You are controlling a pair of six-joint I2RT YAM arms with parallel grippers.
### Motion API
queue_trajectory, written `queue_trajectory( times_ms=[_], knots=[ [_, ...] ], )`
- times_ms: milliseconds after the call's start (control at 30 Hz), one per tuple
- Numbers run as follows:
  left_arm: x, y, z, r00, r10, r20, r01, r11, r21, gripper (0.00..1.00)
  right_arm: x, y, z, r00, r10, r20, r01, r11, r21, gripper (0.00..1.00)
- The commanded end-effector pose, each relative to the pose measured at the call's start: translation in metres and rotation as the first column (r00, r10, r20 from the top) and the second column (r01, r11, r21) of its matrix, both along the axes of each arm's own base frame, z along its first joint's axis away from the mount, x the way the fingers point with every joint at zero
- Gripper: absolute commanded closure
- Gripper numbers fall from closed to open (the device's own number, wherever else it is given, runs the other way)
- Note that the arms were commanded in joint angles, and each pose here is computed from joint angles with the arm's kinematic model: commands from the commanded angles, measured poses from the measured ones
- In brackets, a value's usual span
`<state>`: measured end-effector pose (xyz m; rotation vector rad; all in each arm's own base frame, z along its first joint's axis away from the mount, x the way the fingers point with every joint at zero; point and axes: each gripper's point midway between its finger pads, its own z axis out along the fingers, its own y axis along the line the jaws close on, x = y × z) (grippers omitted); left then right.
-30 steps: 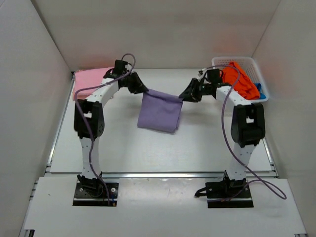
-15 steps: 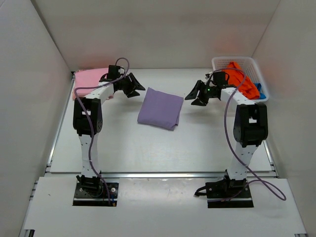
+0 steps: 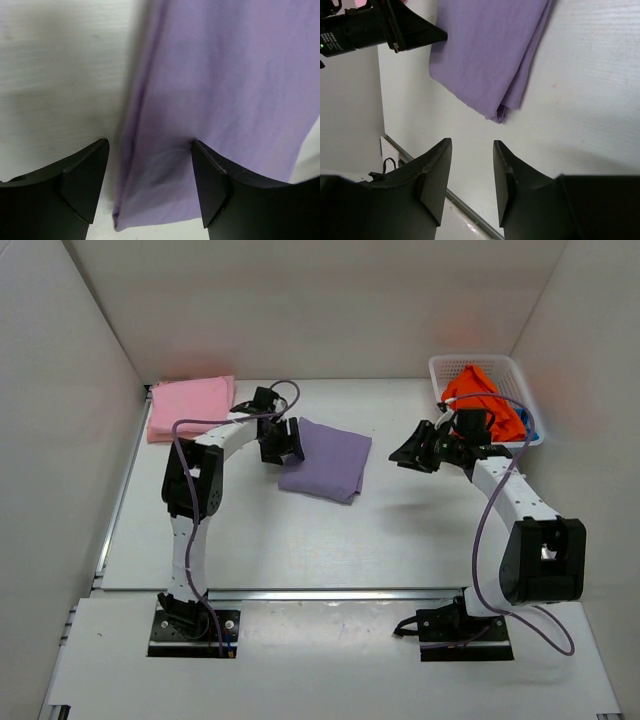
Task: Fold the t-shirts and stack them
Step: Put the neatly folded tshirt into the corner of the board with the left arm
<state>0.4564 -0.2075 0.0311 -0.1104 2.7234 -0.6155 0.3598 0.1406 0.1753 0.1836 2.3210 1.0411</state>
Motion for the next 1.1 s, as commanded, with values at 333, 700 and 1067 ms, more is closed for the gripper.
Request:
queue_trajectory(
  times_ms=[333, 700, 1067],
  knots=[
    [-0.052, -0.013, -0.049, 0.958, -0.199, -0.207, 0.266, 0.889, 0.373, 0.68, -0.011, -0.002, 0.026, 0.997, -0.004, 0.073, -0.004, 0.994, 0.110, 0.71],
    [0.021, 0.056, 0.020, 0.993, -0.119, -0.006, 0.103, 0.829, 0.550, 1.00, -0.021, 0.000, 0.024, 0.998, -0.002, 0.056, -0.005, 0.992, 0.130, 0.76],
    [0.095, 0.160, 0.119, 0.961, 0.039, 0.273, -0.191, 0.810, 0.555, 1.00, -0.038, 0.014, 0.046, 0.996, 0.011, 0.085, -0.027, 0.983, 0.184, 0.81]
  ],
)
